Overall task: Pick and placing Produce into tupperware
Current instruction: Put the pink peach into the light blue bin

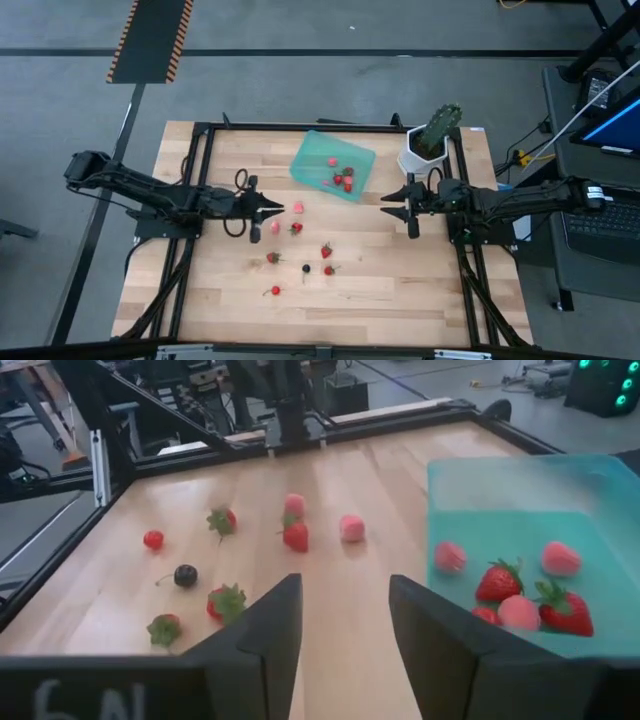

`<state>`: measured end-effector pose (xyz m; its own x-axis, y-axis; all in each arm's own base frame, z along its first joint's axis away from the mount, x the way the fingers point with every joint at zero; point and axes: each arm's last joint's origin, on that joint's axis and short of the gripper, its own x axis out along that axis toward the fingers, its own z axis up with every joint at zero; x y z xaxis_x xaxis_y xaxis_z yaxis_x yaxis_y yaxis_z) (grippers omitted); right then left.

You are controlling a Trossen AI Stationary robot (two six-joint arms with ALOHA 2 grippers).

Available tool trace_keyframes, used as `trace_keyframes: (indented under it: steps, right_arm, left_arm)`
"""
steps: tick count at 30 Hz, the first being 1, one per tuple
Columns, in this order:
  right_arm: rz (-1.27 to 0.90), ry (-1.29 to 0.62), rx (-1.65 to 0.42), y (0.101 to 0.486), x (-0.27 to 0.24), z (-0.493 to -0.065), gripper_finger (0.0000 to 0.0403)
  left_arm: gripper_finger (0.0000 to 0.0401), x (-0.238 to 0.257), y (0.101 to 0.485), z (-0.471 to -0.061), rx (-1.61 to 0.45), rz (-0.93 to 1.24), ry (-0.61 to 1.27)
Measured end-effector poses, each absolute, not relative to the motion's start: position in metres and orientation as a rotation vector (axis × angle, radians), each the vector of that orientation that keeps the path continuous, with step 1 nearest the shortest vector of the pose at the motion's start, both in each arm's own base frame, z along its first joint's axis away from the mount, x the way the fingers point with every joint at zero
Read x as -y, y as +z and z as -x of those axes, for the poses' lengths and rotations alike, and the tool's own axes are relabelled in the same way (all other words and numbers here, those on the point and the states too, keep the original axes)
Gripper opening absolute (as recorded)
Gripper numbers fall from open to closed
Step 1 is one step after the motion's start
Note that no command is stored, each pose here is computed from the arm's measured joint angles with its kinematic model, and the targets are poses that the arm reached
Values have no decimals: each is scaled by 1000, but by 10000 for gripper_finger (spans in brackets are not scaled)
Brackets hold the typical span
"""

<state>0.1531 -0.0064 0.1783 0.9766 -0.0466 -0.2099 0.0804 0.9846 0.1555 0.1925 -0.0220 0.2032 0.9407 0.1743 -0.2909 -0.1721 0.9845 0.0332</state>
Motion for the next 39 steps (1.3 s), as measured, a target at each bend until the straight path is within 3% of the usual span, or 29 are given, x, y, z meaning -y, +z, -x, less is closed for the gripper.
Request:
trace_keyframes:
  steps: [8,13,25,39]
  right_arm:
    - [-183,-68,-230,176,6,-153,154]
    - [-183,-68,-233,176,6,-153,154]
    - [-184,-69,-233,176,6,-153,154]
    - [-183,-69,-233,176,6,-153,154]
  left_arm:
    - [146,29,214,-200,-320,-13,155]
    - [179,31,217,-200,-363,-1,172]
    - [179,40,220,-209,-564,-41,171]
    - [179,50,214,-236,-966,-62,177]
